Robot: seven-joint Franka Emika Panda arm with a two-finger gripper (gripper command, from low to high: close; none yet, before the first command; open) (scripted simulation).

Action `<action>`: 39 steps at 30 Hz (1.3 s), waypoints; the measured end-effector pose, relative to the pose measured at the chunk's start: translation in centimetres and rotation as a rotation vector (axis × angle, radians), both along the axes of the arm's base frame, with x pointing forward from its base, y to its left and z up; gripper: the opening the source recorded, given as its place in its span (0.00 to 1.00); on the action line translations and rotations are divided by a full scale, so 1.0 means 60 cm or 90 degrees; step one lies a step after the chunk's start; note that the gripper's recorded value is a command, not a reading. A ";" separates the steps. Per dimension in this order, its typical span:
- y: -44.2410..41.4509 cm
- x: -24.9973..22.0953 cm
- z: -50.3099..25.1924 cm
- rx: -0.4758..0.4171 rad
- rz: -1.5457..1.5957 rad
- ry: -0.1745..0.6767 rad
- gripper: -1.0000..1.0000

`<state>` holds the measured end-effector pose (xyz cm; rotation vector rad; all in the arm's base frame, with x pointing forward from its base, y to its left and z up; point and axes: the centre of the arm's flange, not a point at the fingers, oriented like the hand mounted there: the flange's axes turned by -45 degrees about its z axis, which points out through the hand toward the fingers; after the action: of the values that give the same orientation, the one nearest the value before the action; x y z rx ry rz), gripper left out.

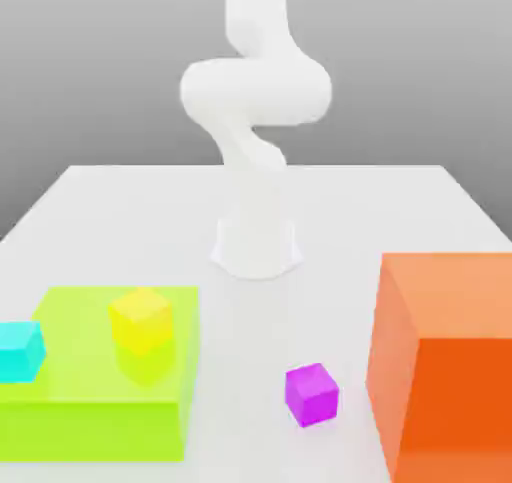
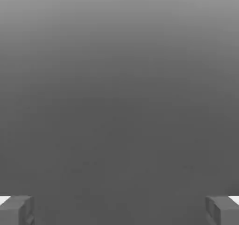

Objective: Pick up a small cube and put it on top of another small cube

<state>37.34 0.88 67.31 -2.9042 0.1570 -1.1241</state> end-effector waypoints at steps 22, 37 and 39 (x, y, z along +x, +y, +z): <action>0.080 0.100 -0.612 0.217 -0.467 0.315 0.50; 0.108 0.013 -0.902 0.263 -0.655 0.417 0.00; 0.108 0.013 -0.901 0.264 -0.655 0.417 0.00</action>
<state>38.14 7.37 13.22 -2.6014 1.7582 0.0004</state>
